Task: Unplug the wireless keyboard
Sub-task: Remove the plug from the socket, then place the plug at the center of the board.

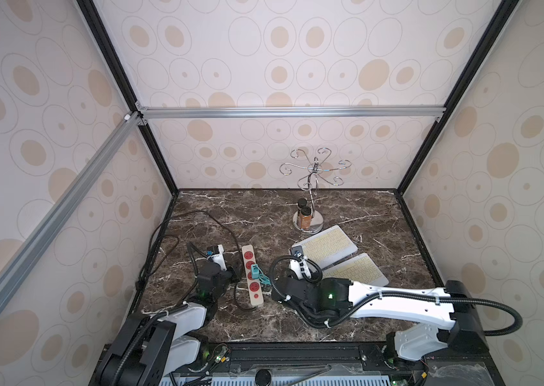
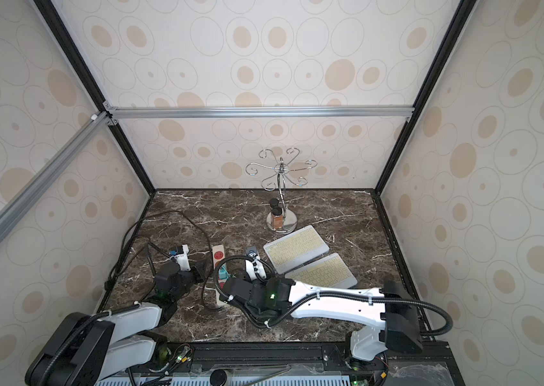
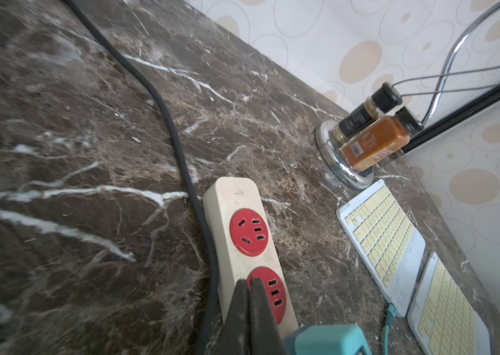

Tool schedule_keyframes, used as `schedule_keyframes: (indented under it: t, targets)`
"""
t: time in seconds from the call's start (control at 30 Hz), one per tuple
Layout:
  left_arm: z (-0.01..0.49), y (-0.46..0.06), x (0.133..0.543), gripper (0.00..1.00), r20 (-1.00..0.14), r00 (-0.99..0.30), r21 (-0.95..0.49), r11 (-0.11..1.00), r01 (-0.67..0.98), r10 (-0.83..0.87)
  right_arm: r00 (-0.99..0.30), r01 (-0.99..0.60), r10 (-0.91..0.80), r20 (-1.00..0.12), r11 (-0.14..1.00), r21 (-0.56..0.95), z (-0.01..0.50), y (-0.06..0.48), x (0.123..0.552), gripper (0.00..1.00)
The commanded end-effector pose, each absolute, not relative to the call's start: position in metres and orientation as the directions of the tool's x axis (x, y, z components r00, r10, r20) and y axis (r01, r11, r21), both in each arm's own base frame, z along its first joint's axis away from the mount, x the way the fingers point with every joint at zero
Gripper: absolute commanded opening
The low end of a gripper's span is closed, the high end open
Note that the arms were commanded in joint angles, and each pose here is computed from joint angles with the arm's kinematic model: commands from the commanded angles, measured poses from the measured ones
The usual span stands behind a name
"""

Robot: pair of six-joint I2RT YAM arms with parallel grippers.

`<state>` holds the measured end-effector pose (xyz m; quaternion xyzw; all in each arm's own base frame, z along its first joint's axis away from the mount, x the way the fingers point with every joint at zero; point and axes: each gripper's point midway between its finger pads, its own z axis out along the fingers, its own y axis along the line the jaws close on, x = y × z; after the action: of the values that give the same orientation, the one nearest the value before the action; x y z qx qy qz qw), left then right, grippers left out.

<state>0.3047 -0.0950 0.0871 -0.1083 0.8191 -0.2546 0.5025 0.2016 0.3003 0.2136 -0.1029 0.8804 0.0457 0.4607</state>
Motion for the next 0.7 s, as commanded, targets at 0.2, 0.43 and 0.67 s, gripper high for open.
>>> schedule_keyframes:
  t: [0.2, 0.43, 0.67]
  targets:
    - [0.113, -0.065, 0.286, 0.11, -0.833, -0.302, -0.497, 0.867, 0.036, -0.464, -0.453, -0.113, -0.310, -0.836, 0.950, -0.292, 0.262, 0.199, 0.191, 0.00]
    - [0.123, -0.053, 0.277, 0.17, -0.845, -0.219, -0.505, 0.863, 0.026, -0.488, -0.466, -0.198, -0.346, -0.814, 0.938, -0.285, 0.231, 0.214, 0.187, 0.00]
    - [0.126, -0.047, 0.274, 0.20, -0.848, -0.190, -0.506, 0.862, 0.012, -0.495, -0.523, -0.202, -0.444, -0.728, 0.894, -0.400, 0.180, 0.259, 0.193, 0.00]
